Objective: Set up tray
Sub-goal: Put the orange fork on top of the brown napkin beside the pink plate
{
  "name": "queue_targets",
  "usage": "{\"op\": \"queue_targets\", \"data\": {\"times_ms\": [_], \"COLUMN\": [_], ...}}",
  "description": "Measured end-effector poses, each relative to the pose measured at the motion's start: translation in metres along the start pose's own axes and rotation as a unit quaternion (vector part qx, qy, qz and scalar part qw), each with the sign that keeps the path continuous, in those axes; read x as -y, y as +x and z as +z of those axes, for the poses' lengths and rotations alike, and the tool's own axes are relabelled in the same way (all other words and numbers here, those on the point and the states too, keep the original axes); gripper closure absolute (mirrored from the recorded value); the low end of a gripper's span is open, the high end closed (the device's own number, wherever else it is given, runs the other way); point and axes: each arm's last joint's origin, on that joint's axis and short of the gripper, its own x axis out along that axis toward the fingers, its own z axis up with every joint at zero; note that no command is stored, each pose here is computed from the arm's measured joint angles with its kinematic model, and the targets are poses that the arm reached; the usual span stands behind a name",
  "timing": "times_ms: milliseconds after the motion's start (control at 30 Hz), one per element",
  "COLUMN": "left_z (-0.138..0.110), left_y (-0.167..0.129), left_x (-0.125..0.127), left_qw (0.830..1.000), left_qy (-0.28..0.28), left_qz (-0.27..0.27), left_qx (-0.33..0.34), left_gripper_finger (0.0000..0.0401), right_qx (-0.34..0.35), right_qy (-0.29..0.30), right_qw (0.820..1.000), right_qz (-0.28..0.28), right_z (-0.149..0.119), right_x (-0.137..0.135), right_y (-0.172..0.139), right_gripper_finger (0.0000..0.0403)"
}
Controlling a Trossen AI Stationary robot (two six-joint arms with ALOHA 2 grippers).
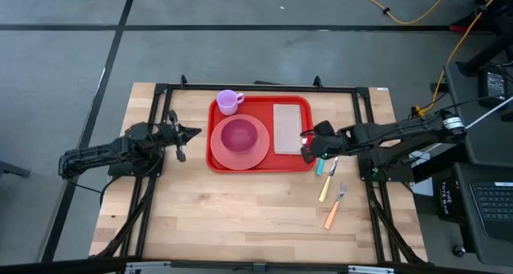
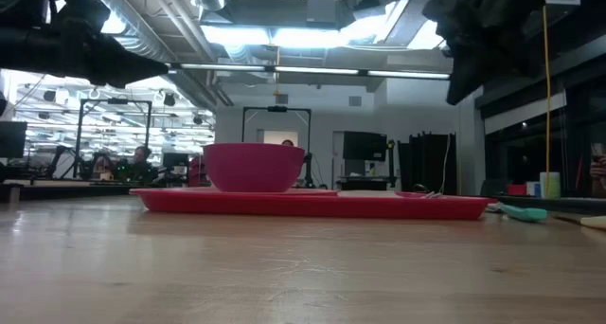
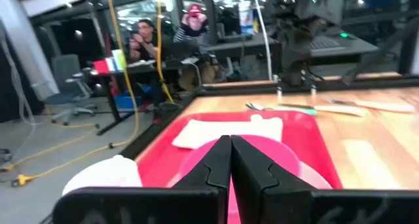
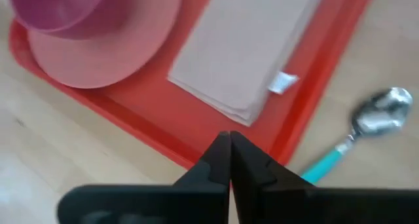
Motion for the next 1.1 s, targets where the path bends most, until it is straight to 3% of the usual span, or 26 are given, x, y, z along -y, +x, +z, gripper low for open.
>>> {"op": "queue_targets", "data": {"times_ms": [333,1100], "left_z": [0.0026,0.0033], "left_y": [-0.0004,-0.0002], "left_x": [0.001,0.0008], "left_qw": [0.999,1.0], "left_qy": [-0.021,-0.009], "left_qz": [-0.022,-0.017], "left_qx": [0.016,0.023], "left_gripper_finger": [0.0397,0.0398], "right_qx": [-0.017,-0.026], "right_qy": [0.005,0.005], "right_qw": [0.999,0.999], "right_qz": [-0.026,-0.022], "right_z": [-0.0034,-0.0038], "right_x": [0.0054,0.0051], "right_y": [-0.0005,-0.0005], "right_gripper_finger": [0.0397,0.0396]}}
